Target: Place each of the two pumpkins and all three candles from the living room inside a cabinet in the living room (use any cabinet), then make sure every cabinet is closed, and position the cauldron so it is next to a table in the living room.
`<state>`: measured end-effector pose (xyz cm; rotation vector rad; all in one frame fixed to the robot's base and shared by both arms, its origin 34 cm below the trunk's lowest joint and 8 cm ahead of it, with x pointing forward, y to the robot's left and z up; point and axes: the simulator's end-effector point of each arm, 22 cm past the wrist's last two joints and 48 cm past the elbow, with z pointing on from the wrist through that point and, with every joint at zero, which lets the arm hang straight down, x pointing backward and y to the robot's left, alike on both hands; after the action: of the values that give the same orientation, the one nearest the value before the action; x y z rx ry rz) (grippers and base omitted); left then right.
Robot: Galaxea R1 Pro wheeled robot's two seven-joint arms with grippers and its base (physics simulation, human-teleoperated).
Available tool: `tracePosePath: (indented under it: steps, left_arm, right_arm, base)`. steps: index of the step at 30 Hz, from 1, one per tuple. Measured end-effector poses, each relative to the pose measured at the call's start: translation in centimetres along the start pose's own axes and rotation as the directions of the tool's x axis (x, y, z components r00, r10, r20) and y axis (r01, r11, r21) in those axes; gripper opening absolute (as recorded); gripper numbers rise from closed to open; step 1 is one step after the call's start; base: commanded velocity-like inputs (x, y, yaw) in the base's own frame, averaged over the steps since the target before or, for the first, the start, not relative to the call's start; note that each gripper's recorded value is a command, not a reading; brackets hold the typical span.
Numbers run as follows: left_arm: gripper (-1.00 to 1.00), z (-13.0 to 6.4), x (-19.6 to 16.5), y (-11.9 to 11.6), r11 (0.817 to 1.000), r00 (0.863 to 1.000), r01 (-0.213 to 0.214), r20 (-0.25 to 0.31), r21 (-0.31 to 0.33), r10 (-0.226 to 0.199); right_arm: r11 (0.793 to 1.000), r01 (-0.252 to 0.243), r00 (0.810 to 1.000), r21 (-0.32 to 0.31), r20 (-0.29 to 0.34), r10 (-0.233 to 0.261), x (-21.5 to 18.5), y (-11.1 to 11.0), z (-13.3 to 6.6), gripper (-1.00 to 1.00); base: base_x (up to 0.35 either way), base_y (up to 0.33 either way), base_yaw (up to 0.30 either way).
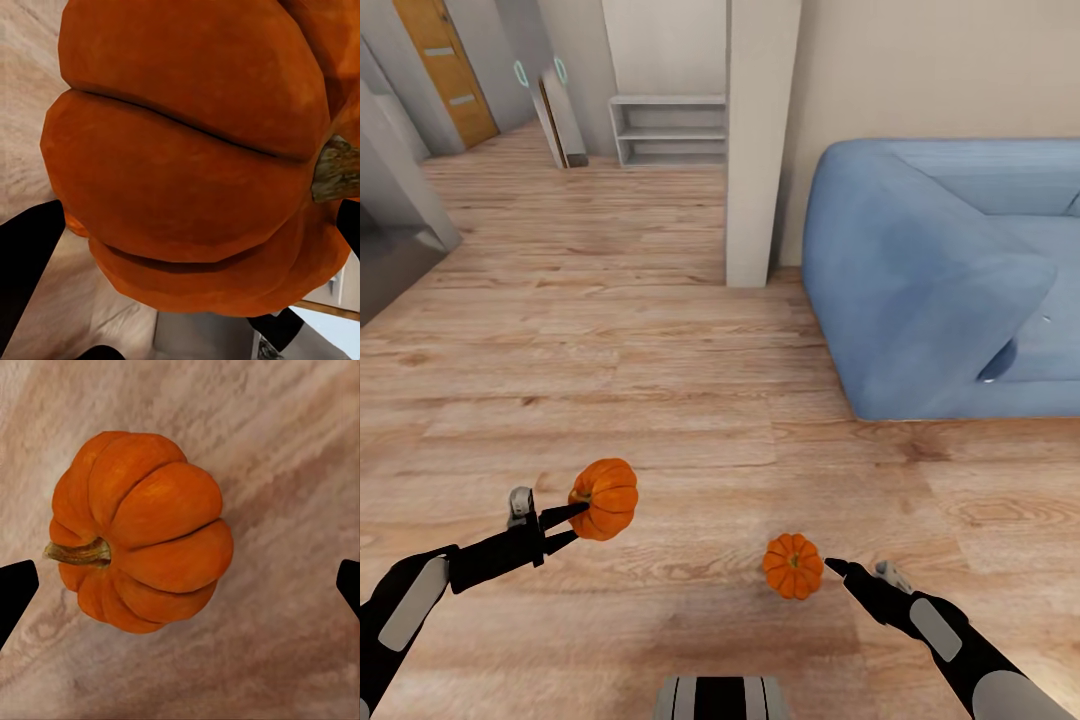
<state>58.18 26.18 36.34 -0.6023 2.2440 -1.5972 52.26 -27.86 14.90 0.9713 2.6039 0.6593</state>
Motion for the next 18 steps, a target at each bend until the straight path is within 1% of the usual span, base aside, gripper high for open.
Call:
tracePosePath:
  steps: [3, 8, 13, 18]
  left_arm:
    - [-1.00, -0.01, 0.00, 0.01, 1.000, 1.000, -0.001, 0.000, -0.001, 0.001]
    - [-1.00, 0.00, 0.00, 0.00, 1.000, 1.000, 0.000, 0.000, 0.000, 0.000]
    - [-1.00, -0.03, -0.01, 0.02, 1.000, 1.000, -0.002, 0.000, -0.002, 0.002]
    - [-1.00, -0.03, -0.04, -0.02, 1.000, 1.000, 0.000, 0.001, 0.000, 0.000]
  right_arm:
    - [1.000, 0.000, 1.000, 0.000, 0.000, 0.000, 0.00, 0.00, 0.00, 1.00]
    - [1.000, 0.000, 1.000, 0.000, 0.001, 0.000, -0.01, 0.00, -0.01, 1.00]
    - [1.000, 0.000, 1.000, 0.000, 0.001, 0.000, -0.02, 0.01, -0.01, 1.00]
    - [1.000, 0.000, 1.000, 0.000, 0.001, 0.000, -0.02, 0.00, -0.01, 1.00]
  base:
    - [0.067, 0.160, 0.000]
    - [0.111, 0.045, 0.000]
    - [0.153, 0.124, 0.000]
    - [0.150, 0.028, 0.000]
